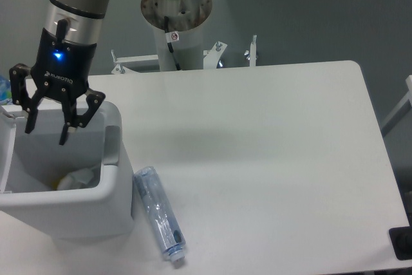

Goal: Place the trash in the trash can
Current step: 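Carry the wrapper over the white bin and open the gripper, then move the open gripper back toward the clear plastic bottle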

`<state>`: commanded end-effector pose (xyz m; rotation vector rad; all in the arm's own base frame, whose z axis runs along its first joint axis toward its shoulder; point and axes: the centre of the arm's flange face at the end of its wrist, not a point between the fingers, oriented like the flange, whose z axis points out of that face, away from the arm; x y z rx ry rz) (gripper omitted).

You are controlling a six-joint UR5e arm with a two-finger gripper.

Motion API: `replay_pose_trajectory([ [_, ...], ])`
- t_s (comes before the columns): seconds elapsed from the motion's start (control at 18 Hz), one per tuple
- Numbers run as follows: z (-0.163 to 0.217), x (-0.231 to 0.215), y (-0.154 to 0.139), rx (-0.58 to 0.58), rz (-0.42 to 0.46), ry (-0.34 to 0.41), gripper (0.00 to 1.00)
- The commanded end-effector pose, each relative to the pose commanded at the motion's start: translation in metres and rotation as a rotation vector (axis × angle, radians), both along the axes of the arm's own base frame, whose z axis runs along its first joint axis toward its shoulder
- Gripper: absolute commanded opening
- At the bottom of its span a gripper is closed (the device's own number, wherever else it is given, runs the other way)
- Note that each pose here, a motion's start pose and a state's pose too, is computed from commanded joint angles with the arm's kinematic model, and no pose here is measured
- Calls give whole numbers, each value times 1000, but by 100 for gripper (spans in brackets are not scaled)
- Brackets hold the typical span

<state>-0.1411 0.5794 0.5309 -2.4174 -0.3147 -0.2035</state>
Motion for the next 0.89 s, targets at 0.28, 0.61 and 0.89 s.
replay_pose_trajectory([
  [0.28, -11, -76, -4, -34, 133, 25, 98],
  [0.61, -37, -162, -11, -69, 256, 5, 100],
  [0.89, -88, -215, 7, -123, 294, -38, 100],
])
